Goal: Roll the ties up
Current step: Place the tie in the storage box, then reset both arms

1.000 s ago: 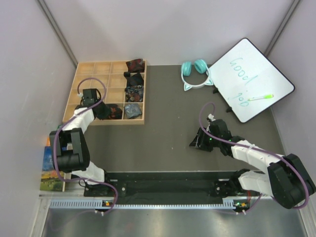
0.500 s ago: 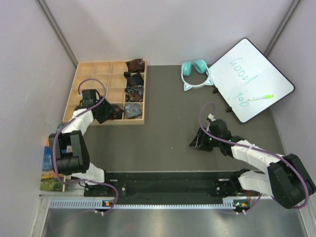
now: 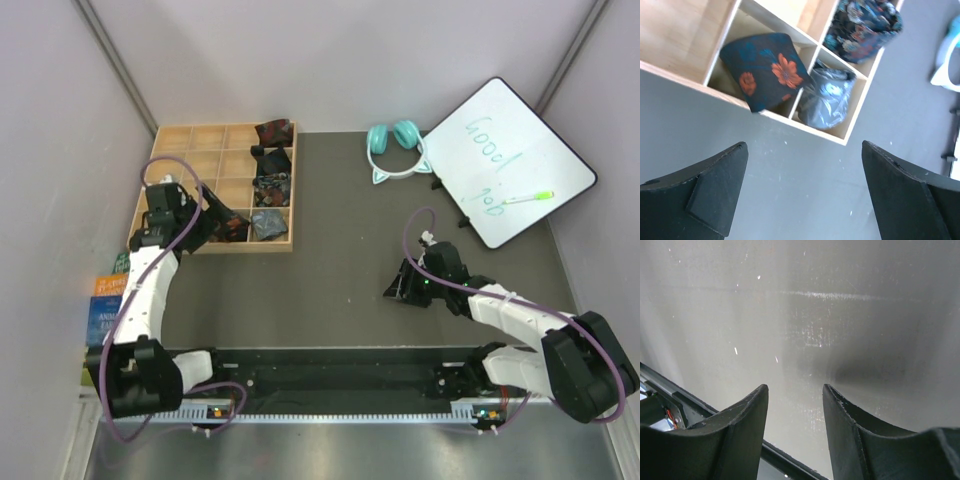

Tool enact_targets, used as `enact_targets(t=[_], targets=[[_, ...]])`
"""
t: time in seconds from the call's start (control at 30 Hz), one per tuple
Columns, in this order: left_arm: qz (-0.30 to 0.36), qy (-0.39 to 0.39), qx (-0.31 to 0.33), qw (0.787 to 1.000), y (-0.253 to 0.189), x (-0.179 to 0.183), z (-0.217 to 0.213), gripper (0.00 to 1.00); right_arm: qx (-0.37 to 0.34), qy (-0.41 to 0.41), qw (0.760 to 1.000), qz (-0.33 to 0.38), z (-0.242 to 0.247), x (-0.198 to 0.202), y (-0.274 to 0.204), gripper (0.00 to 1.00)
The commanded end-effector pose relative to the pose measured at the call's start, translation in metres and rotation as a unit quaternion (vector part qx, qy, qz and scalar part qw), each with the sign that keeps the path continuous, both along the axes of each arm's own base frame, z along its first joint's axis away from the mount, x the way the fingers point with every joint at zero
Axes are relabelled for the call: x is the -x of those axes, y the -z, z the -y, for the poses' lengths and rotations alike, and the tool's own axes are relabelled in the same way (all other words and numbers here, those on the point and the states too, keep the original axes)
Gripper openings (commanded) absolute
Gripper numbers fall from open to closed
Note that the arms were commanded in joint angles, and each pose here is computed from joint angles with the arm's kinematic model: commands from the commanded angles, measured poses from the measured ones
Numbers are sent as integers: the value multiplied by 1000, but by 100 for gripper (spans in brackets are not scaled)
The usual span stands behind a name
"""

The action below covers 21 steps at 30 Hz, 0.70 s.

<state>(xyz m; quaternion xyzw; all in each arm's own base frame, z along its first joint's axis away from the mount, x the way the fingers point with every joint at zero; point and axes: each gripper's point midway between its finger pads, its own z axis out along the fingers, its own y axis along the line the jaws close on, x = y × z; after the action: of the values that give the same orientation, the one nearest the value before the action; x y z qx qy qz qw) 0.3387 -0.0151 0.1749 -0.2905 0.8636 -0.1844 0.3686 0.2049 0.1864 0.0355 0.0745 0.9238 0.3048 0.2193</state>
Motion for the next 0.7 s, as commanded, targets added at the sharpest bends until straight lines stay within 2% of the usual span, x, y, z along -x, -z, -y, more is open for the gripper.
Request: enact_targets(t=[0.0, 0.33, 0.47, 0.57, 0.67], targets=[[-12, 28, -8, 1000, 0, 29, 6, 99, -9, -3, 1000, 28, -2, -10, -8, 49], [-40, 60, -30, 997, 16, 70, 10, 99, -8, 8, 1000, 25, -1, -12, -8, 49], [-44, 73, -45, 995, 17, 78, 9, 99, -8, 12, 1000, 23, 0, -12, -6, 52], [-26, 93, -31, 995, 15, 77, 17, 99, -7, 15, 999, 27, 0, -13, -7, 53], [-34, 92, -16, 995, 22, 78, 21, 99, -12, 26, 999, 37, 2, -15, -9, 56]])
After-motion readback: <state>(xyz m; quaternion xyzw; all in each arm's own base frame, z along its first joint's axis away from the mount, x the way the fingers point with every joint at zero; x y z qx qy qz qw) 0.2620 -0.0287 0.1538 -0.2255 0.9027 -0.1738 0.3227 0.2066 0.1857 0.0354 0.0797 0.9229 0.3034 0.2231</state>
